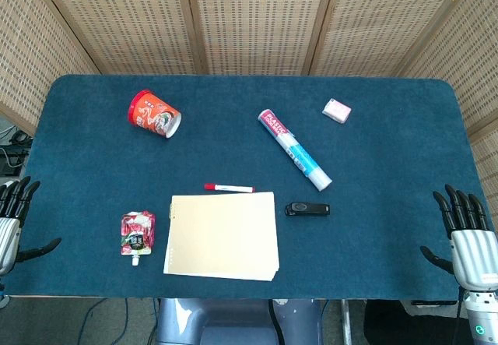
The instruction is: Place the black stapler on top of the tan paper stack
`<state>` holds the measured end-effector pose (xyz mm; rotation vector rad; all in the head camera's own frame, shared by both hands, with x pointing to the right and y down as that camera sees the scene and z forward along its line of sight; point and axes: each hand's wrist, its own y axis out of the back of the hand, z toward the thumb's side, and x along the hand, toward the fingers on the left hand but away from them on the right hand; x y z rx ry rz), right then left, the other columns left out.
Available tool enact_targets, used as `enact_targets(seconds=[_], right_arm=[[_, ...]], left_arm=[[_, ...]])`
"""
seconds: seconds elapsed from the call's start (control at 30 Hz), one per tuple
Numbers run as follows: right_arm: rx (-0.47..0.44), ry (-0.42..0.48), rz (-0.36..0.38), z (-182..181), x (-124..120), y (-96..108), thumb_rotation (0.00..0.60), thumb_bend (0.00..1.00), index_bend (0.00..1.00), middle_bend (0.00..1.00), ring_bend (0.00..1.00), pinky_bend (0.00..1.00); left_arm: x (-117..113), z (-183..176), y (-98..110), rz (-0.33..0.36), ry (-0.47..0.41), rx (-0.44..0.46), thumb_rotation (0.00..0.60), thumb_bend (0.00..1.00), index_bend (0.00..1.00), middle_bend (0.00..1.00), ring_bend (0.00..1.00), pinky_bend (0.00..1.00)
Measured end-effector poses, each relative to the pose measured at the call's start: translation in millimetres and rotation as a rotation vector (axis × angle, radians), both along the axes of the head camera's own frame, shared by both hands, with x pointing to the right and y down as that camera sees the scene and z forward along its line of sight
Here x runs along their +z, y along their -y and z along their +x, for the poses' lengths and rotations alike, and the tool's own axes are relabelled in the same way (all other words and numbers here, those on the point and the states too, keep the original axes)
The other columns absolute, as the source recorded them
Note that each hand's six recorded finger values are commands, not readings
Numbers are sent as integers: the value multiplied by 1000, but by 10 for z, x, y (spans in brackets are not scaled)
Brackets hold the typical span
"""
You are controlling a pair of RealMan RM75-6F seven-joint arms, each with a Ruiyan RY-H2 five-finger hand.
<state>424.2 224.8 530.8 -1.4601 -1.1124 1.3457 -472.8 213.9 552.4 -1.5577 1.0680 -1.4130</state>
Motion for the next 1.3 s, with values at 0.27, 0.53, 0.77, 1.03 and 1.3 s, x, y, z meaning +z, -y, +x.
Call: enact_targets(seconds=[0.27, 0.53, 0.77, 1.03, 1.3], right_arm=[[2, 13, -6, -5, 54, 15, 600, 0, 20, 9, 0, 0], [-58, 89, -119, -269, 365, 142, 600, 1, 178, 159, 110, 110], [-159, 194, -327, -793, 906, 375, 600, 124, 319, 300, 250, 233], [-214, 187, -410, -1339, 1453, 583, 600, 213, 323, 330, 279, 279], [-216, 170, -417, -1599, 1758, 614, 600, 251, 339, 371, 332, 422]], left_arm=[[2, 14, 10, 6, -6, -4, 600, 0, 0, 0, 0, 0], [63, 41, 21, 0, -2, 3, 600, 0, 0, 0, 0, 0], [120, 69, 32, -4, 22, 5, 600, 0, 0, 0, 0, 0], [240, 61, 52, -29, 58, -8, 600, 0, 0, 0, 0, 0], [271, 50, 69, -34, 65, -17, 600, 0, 0, 0, 0, 0]])
